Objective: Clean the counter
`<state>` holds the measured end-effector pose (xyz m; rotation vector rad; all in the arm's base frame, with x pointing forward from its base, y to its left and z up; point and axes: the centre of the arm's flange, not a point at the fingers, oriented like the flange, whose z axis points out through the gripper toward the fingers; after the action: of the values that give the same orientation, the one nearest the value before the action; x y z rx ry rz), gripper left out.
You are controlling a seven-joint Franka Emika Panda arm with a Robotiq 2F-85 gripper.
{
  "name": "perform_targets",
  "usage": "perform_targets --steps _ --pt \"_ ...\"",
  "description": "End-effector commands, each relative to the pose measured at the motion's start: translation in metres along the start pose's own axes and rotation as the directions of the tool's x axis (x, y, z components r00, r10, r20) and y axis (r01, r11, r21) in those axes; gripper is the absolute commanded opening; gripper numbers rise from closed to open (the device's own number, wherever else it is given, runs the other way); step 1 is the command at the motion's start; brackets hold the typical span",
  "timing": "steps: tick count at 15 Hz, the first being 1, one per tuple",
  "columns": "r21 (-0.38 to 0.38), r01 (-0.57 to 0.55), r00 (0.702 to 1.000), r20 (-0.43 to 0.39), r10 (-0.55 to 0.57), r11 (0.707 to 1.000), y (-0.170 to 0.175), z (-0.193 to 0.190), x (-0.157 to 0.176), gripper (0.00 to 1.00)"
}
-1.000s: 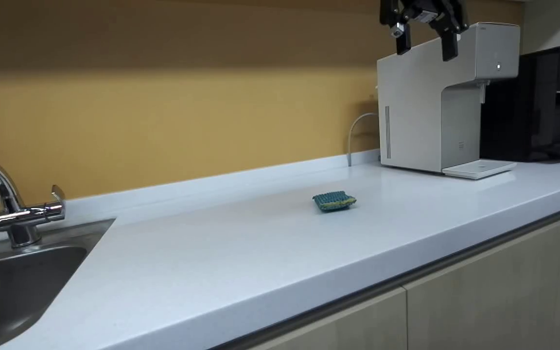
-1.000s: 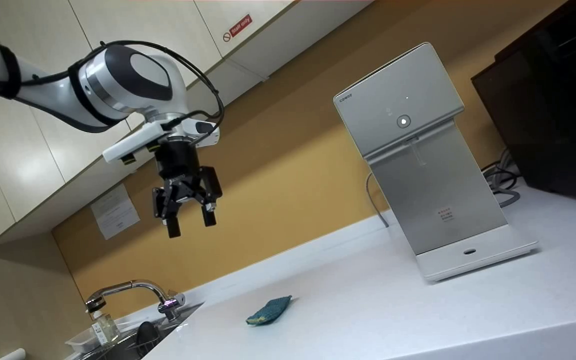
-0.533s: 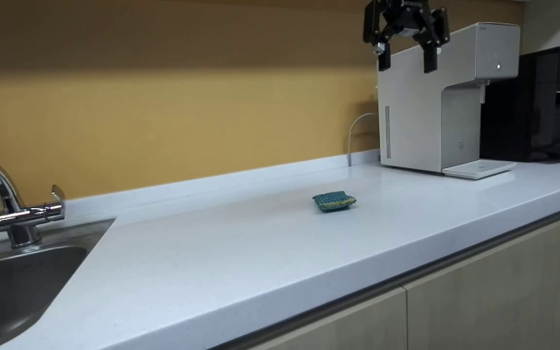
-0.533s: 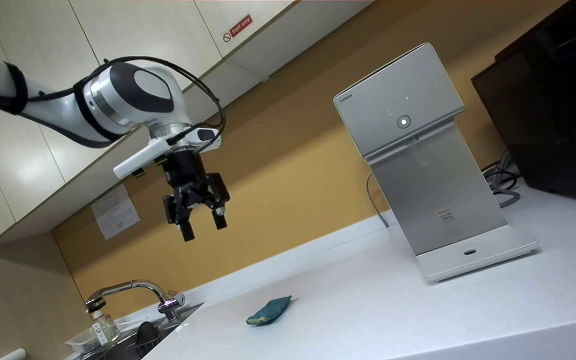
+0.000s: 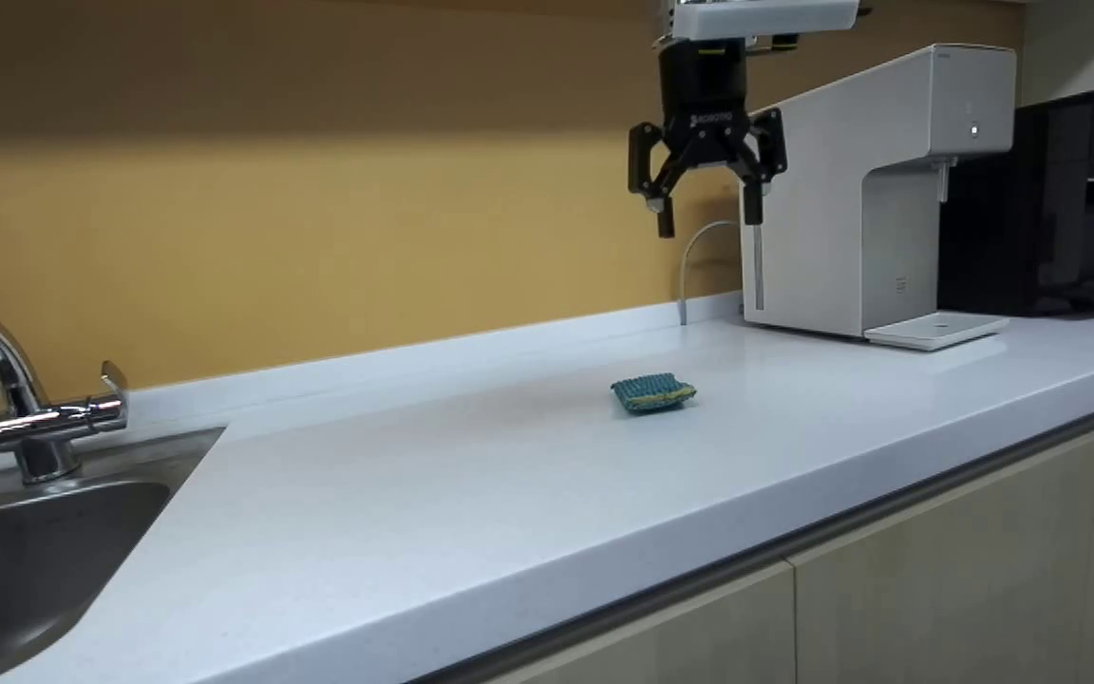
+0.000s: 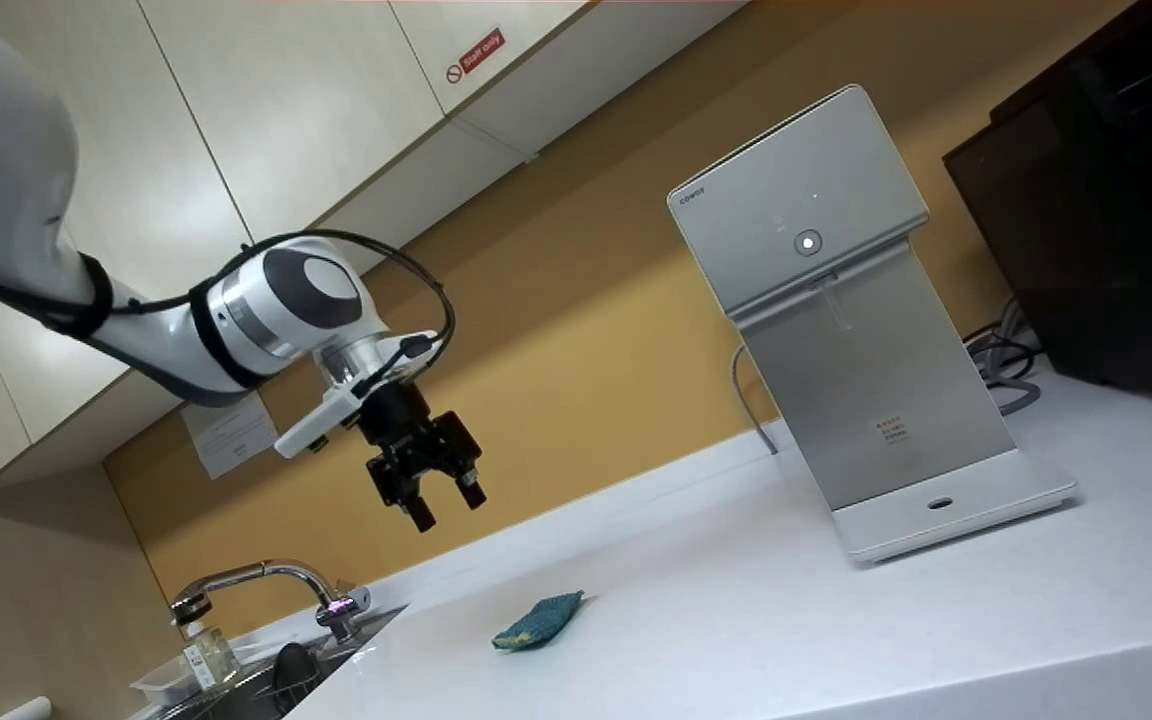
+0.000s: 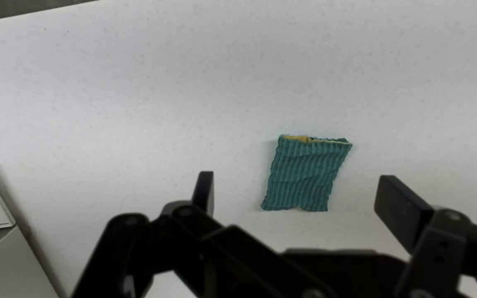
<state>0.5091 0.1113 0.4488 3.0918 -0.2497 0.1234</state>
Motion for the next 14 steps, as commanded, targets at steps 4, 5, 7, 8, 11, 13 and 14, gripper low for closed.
perform_targets --steps 4,5,7,8,11,13,14 --pt "-0.016 -0.013 1.000 0.004 0.013 1.000 -0.004 0.010 0.004 1.00" --pt "-0.026 -0.001 1.000 0.015 0.002 1.000 -0.009 0.017 0.008 1.00" --pt "-0.007 -0.014 0.999 0.035 0.014 1.000 -0.020 0.031 0.017 1.00" --pt "-0.011 -0.021 0.999 0.033 0.021 1.000 -0.025 0.041 0.024 1.00" --pt "0.009 -0.027 0.997 0.068 0.026 1.000 -0.037 0.068 0.040 1.00" --pt "0.029 -0.029 0.997 0.077 0.026 0.999 -0.044 0.084 0.050 1.00" --pt "0.037 -0.034 0.997 0.075 0.031 0.999 -0.047 0.090 0.055 1.00"
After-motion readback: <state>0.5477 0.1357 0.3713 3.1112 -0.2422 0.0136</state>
